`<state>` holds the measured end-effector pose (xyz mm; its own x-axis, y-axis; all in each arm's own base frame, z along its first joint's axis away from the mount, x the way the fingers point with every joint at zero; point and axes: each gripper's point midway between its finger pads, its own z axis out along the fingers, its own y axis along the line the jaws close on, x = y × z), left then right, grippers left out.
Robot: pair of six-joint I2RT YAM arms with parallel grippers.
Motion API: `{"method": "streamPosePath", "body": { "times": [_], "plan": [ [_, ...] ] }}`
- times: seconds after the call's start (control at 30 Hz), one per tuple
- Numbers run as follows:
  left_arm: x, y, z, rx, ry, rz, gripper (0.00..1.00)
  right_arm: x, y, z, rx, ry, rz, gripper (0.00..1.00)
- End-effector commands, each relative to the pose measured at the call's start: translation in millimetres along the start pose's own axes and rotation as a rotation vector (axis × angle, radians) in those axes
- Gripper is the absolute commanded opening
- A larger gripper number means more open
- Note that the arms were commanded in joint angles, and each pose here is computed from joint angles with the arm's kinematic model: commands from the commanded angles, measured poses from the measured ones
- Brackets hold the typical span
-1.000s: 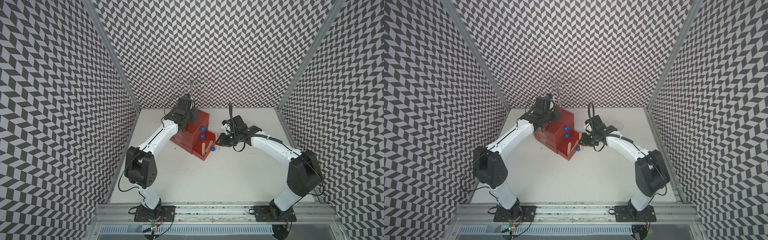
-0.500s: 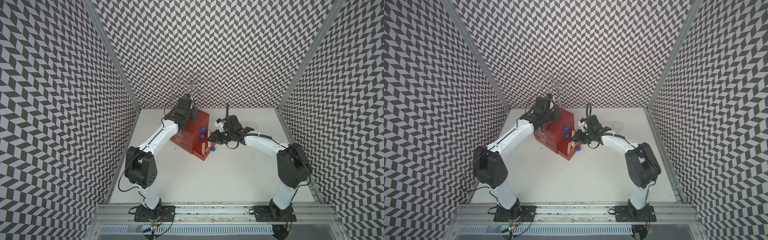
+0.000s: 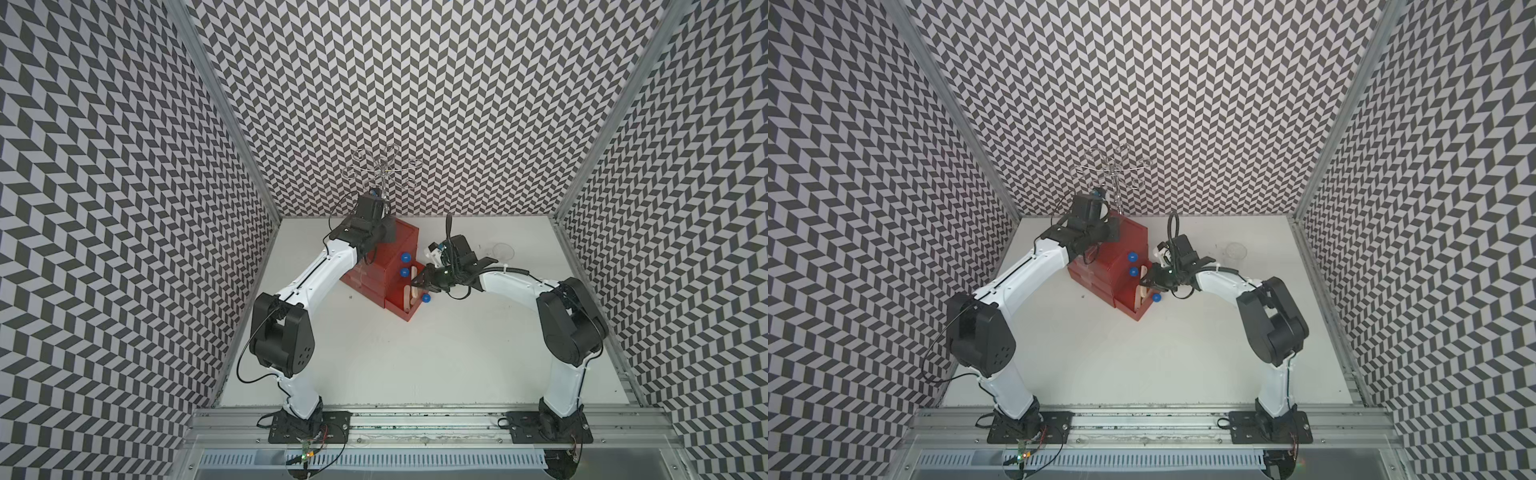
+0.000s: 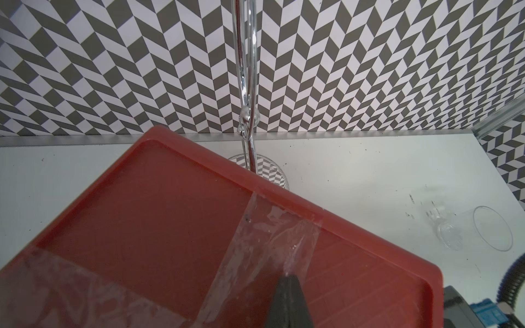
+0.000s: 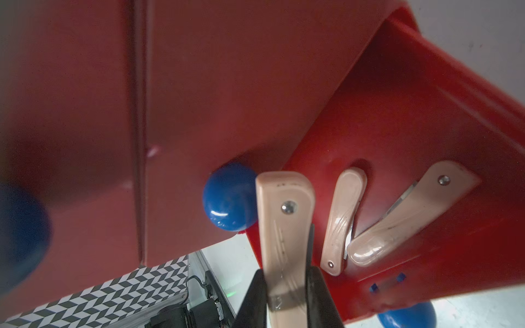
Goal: Place the fruit knives into the drawer by color
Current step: Place the fruit knife in the drawer.
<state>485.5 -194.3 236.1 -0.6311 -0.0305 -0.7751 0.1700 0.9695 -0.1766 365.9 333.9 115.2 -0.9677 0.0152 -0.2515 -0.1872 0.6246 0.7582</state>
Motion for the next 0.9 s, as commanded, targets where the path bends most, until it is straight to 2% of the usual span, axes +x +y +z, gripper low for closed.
{"method": "streamPosePath", "body": {
  "times": [0.0,0.4,0.67,0.87],
  "plan": [
    [137.5,38.7,29.2,-0.136,0.460,0.036,0.00,-5.8,7.0,4.5,-0.032,-0.022,-0.025,0.12],
    [137.5,38.8,29.2,-0.135,0.460,0.034,0.00,-2.4,0.5,9.1,-0.021,-0.012,-0.020,0.14],
    [137.8,38.5,29.5,-0.135,0.461,0.035,0.00,-2.7,-0.9,8.3,-0.010,-0.017,-0.019,0.25],
    [138.0,38.5,29.5,-0.135,0.461,0.035,0.00,-2.4,-0.9,7.0,-0.006,-0.017,-0.023,0.28]
  ]
}}
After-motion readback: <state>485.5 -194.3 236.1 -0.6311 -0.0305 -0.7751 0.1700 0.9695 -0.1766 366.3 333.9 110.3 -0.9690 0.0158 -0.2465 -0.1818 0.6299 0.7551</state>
